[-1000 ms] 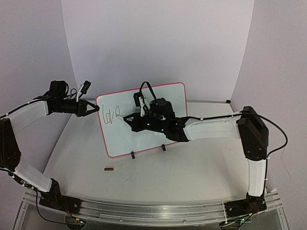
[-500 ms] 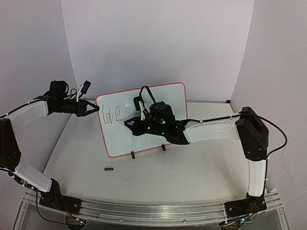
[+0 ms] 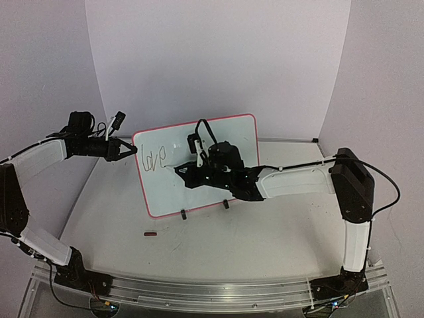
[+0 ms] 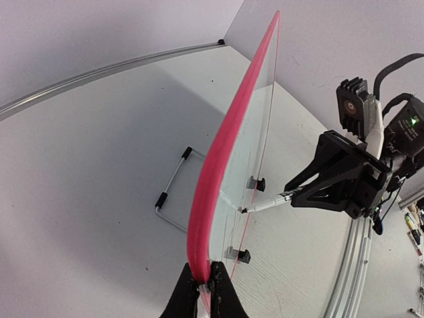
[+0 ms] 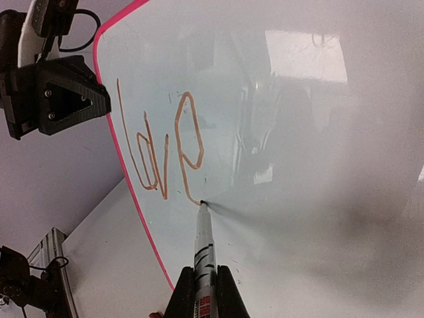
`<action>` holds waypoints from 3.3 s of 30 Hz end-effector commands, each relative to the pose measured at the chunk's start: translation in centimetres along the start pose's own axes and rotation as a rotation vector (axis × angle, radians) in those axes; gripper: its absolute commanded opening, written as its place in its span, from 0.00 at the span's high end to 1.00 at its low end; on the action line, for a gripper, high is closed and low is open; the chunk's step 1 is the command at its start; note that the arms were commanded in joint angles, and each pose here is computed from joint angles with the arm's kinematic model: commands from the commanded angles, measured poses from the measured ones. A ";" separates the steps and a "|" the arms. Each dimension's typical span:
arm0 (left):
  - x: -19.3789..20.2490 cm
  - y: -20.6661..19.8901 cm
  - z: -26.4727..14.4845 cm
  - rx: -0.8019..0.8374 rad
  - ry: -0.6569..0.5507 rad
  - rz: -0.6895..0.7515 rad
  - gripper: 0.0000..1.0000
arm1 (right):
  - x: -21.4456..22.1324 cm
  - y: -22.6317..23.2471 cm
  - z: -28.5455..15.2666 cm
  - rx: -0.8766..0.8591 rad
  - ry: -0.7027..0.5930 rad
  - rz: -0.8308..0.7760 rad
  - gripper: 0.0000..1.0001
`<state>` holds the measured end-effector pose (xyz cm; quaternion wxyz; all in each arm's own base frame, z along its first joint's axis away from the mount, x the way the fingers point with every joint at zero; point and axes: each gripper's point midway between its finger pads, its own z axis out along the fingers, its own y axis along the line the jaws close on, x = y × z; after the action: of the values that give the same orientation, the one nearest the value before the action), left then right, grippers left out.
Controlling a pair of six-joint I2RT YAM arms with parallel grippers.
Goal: Write a sentence on the whiteboard
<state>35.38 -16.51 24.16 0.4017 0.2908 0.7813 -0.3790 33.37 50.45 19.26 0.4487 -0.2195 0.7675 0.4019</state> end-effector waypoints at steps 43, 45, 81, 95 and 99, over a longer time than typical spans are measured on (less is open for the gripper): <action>-0.1 0.8 -0.4 -0.068 0.020 0.019 1.00 | -4.0 -0.9 -4.7 -0.084 0.019 -0.084 1.00; -0.1 0.8 -0.4 -0.068 0.020 0.019 1.00 | -3.8 -1.4 -4.3 -0.068 0.021 -0.081 1.00; 0.1 1.1 -0.2 -0.068 0.028 0.014 1.00 | -7.8 -3.5 -3.8 0.070 -0.118 -0.089 1.00; 0.1 1.1 -0.2 -0.068 0.027 0.015 1.00 | -7.9 -4.4 -4.1 0.111 -0.147 -0.077 1.00; 0.1 1.0 -0.2 -0.067 0.027 0.015 1.00 | -7.3 -4.9 -4.1 0.126 -0.139 -0.074 1.00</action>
<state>35.36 -16.43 24.07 0.4009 0.2901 0.7836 -0.3757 36.65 45.77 22.46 0.4873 -0.2277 0.7576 0.3698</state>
